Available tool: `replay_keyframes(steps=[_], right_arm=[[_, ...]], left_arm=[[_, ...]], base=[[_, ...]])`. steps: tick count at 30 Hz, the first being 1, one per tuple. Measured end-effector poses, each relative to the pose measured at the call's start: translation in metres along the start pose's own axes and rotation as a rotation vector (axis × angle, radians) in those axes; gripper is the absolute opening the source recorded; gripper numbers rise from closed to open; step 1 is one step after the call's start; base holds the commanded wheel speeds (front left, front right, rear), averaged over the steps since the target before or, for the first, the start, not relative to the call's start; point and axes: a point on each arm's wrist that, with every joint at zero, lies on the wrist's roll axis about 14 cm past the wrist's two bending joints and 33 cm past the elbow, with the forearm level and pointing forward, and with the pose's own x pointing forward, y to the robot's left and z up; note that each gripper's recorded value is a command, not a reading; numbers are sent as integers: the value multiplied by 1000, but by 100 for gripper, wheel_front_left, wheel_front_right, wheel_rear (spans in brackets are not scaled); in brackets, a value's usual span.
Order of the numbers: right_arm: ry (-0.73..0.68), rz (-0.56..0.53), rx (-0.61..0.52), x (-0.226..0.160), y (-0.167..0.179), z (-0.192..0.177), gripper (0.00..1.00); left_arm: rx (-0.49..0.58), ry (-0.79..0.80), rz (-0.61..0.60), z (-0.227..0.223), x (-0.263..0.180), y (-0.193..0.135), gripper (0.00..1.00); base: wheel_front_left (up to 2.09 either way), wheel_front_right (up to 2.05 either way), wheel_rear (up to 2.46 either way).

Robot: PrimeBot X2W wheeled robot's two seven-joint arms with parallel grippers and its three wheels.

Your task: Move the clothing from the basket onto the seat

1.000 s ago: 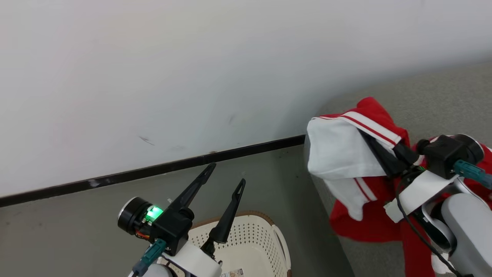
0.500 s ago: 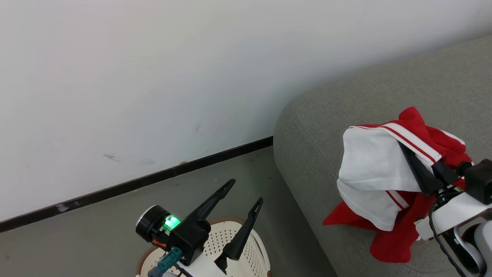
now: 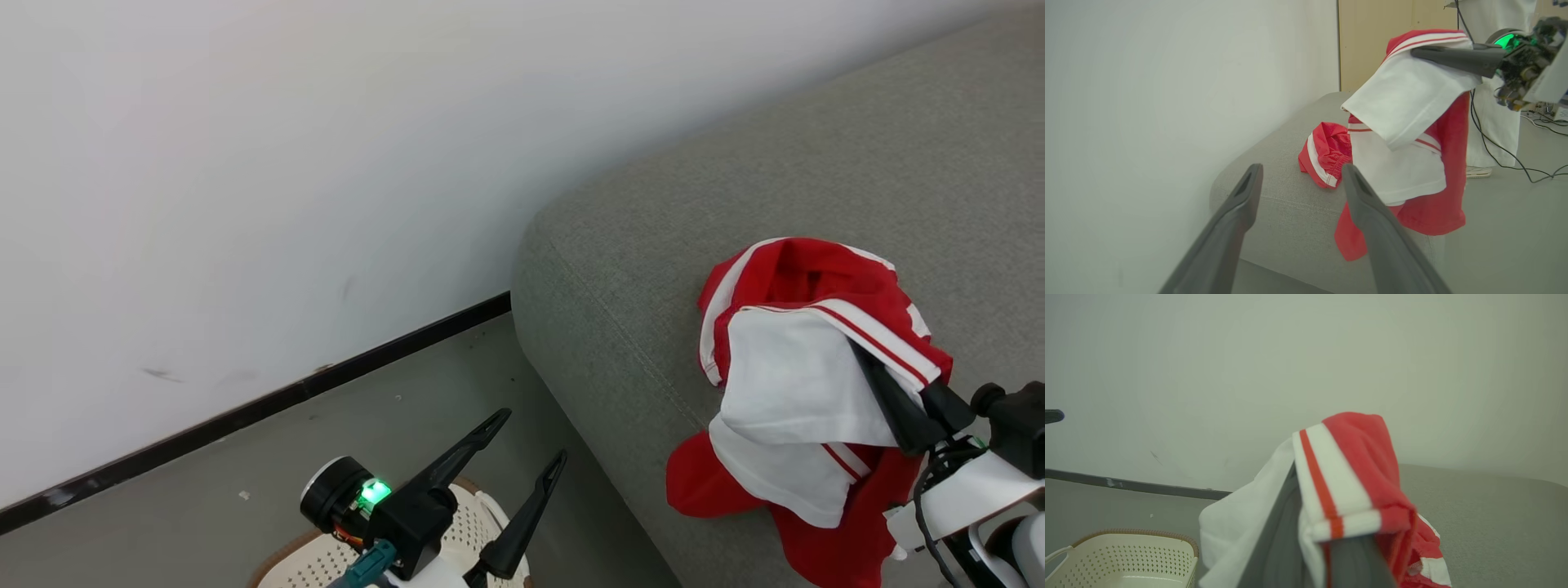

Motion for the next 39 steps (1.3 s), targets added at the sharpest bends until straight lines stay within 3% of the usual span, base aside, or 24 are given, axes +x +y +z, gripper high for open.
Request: replay_keyframes(steps=[9,20,24,34,39], right_arm=[[18,13,-4,-1,1,0,0],[-220,-14,-110,81,-48,105,0],[-245,-64,-150,101,-75,131,0],[-211,-240,-201,130,-152,154,0],[-120,-285,-181,142,-169,124,0]], left_arm=[[-27,34,-44,-14,8,-7,100],[-40,40,-12,-22,14,13,100],[-40,38,4,-24,15,22,100],[-24,46,41,-28,13,39,100],[-21,51,59,-29,11,49,100]], base=[[0,0,0],[0,0,0],[0,0,0],[0,0,0],[0,0,0]])
